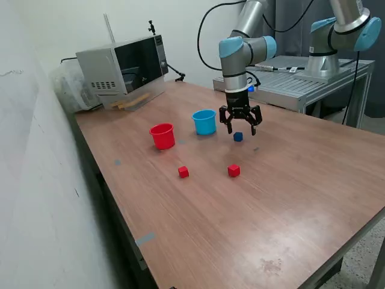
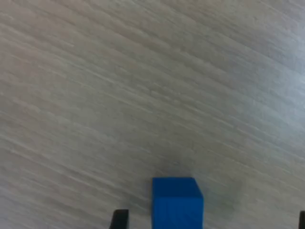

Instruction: Place red objects in the red bin, and blue objects in the blue bin.

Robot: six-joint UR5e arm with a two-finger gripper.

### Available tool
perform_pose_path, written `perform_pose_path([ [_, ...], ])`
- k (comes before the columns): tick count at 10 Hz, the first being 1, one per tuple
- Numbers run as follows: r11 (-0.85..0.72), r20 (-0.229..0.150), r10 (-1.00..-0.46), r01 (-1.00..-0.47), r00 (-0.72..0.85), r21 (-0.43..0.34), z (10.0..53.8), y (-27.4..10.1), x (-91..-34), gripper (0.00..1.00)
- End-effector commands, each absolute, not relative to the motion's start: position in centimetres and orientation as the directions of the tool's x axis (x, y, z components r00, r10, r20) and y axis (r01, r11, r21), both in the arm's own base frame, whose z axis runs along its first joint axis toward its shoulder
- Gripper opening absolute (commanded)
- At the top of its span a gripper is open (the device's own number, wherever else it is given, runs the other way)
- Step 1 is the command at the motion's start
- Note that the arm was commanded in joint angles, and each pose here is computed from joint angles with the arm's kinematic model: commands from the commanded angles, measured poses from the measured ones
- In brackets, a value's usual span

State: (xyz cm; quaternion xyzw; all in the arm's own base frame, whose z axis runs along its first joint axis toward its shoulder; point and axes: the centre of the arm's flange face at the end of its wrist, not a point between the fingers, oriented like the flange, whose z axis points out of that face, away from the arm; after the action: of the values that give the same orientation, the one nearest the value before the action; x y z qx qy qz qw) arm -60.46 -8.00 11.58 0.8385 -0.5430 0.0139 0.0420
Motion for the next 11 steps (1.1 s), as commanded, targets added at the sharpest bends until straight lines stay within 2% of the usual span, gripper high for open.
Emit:
perform_pose_path([
  [1,-0.405,0.067,-0.911,-0.913,0.408,0.055,11.20,-7.83,-60.60,1.00],
  [4,-0.402,0.069,-0.912,-0.914,0.405,0.052,11.05,-7.65,-60.55,1.00],
  [5,-0.399,0.070,-0.913,-0.915,0.402,0.051,11.00,-7.47,-60.51,0.00],
  [11,-0.410,0.057,-0.910,-0.911,0.411,0.043,11.01,-7.31,-60.53,0.00],
])
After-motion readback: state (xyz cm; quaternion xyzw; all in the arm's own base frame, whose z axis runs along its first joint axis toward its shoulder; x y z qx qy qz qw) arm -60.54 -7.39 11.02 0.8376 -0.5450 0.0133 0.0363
